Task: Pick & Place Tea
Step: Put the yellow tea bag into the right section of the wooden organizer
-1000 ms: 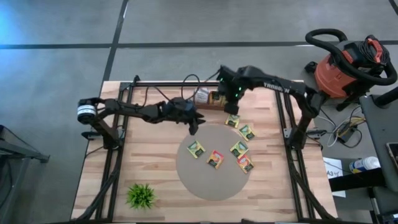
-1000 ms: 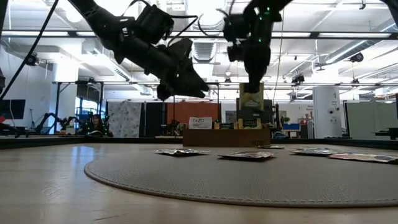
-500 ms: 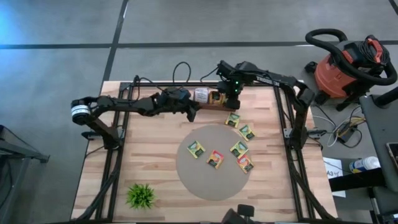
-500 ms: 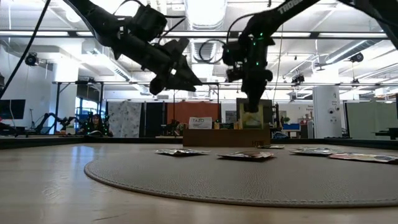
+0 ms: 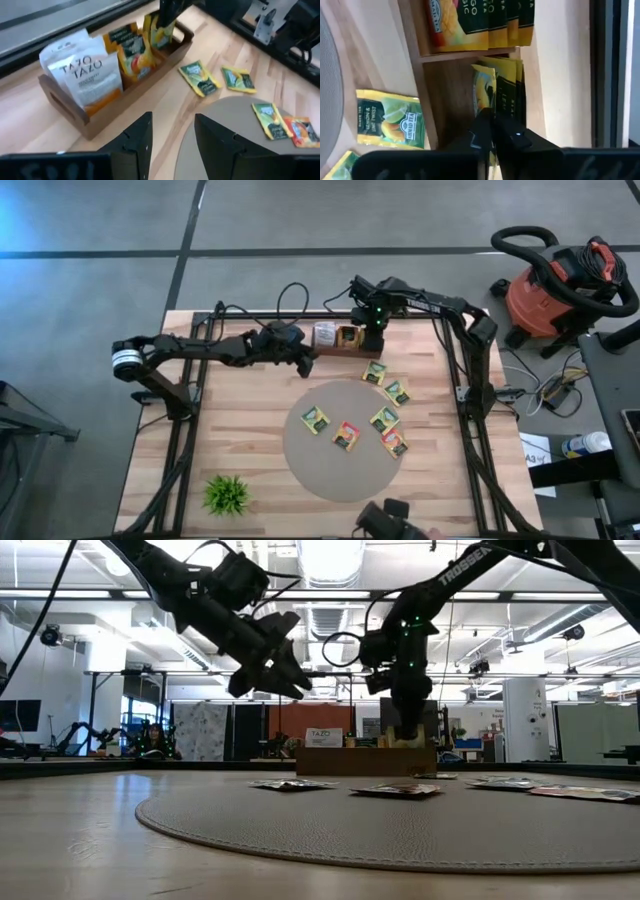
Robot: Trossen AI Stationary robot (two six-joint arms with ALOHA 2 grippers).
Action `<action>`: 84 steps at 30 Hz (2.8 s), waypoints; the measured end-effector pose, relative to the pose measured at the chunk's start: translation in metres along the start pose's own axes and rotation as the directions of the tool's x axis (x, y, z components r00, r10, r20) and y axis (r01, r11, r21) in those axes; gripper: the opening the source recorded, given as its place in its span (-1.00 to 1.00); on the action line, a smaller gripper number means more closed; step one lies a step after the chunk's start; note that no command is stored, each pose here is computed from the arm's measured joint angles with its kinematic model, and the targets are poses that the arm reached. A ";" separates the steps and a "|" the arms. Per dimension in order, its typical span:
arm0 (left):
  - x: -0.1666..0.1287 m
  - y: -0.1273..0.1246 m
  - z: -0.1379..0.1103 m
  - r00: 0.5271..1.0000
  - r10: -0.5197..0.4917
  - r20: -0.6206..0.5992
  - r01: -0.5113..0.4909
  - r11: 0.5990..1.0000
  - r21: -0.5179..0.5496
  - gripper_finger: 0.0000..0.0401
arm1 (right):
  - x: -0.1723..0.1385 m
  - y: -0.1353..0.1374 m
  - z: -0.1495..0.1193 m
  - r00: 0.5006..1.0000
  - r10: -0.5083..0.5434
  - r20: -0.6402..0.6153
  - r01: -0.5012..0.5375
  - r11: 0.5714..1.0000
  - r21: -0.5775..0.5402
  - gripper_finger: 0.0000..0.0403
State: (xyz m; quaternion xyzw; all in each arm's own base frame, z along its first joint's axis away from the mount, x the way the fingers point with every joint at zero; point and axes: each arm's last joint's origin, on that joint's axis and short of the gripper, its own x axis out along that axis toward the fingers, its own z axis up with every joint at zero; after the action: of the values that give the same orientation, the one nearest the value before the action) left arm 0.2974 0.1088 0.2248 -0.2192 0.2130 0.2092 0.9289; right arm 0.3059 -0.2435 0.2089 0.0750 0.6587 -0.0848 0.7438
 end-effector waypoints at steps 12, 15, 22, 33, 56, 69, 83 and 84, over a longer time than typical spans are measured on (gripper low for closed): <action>-0.012 -0.008 -0.020 0.980 0.036 -0.197 -0.022 0.997 0.074 -0.30 | -0.016 0.019 0.000 1.000 -0.024 -0.018 0.024 1.000 -0.008 -0.25; -0.021 -0.018 -0.024 0.975 0.016 -0.222 0.023 0.985 0.169 -0.30 | -0.039 0.031 -0.002 0.999 -0.022 0.048 0.020 0.999 0.032 -0.18; -0.024 -0.033 -0.058 0.940 -0.133 -0.314 0.241 0.909 0.339 -0.30 | -0.062 0.090 0.003 0.966 0.207 0.155 -0.243 0.934 0.264 -0.16; -0.009 -0.043 -0.109 0.882 -0.294 -0.367 0.462 0.687 0.561 -0.30 | -0.025 0.220 0.015 0.932 0.298 0.205 -0.361 0.812 0.459 -0.16; 0.032 -0.047 -0.131 0.787 -0.331 -0.520 0.551 0.756 0.352 -0.30 | 0.061 0.258 -0.019 0.848 0.323 0.420 -0.519 0.351 0.779 -0.17; 0.052 -0.051 -0.130 0.822 -0.296 -0.487 0.440 0.873 0.212 -0.30 | 0.084 0.260 -0.008 0.871 0.317 0.376 -0.477 0.361 0.801 -0.18; 0.053 -0.054 -0.125 0.855 -0.291 -0.429 0.379 0.915 0.135 -0.30 | 0.079 0.254 0.000 0.866 0.279 0.414 -0.497 0.401 0.770 -0.73; 0.052 -0.054 -0.125 0.855 -0.292 -0.429 0.378 0.917 0.129 -0.30 | 0.078 0.252 0.000 0.866 0.277 0.415 -0.497 0.409 0.765 -0.79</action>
State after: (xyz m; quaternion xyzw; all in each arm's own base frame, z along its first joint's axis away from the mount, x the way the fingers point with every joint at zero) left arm 0.3286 0.0179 0.1147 -0.1929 0.3779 -0.0294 0.9051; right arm 0.3719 0.0002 0.1313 0.5718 0.4054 -0.2295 0.6753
